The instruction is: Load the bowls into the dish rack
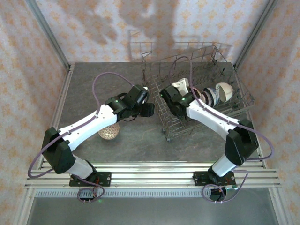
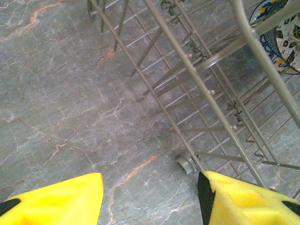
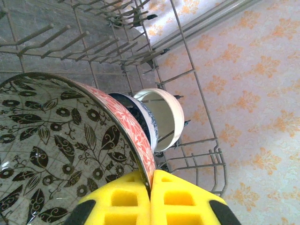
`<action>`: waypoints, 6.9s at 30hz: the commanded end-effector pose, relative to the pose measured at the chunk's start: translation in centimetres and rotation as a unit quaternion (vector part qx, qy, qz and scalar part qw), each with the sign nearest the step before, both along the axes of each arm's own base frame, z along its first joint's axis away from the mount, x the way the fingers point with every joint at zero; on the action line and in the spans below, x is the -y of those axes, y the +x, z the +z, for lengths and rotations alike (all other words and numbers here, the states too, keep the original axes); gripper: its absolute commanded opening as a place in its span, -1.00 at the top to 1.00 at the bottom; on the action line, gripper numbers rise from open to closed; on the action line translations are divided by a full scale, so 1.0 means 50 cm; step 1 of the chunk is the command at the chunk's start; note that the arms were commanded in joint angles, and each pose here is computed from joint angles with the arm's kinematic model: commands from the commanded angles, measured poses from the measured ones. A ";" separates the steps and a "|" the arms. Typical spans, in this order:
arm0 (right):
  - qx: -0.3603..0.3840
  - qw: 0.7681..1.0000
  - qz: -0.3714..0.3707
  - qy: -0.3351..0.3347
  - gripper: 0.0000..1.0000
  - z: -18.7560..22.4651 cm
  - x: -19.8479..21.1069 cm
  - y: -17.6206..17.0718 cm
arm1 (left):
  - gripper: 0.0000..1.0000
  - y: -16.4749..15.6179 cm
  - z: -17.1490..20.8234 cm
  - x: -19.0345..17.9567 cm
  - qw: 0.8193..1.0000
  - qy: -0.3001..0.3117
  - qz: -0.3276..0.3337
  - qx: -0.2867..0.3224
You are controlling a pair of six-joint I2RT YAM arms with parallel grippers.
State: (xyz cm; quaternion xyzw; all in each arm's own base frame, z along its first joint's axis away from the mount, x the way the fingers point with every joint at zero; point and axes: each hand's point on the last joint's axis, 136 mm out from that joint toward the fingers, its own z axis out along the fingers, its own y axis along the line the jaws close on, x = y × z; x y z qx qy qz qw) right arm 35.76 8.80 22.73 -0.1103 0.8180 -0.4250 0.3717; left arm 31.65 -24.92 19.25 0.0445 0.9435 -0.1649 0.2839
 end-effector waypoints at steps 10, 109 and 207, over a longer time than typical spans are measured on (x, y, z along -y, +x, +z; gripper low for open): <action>0.038 0.998 -0.037 -0.044 1.00 0.001 -0.013 -0.001 | -0.14 -0.010 0.013 -0.014 1.000 -0.007 0.013 0.011; 0.019 0.983 0.004 0.185 1.00 0.142 0.071 0.036 | -0.18 0.075 0.209 0.156 0.974 -0.020 -0.197 0.108; -0.040 0.689 0.244 0.681 -0.64 0.187 -0.050 -0.018 | 1.00 0.173 0.299 0.349 0.885 -0.345 -0.308 0.045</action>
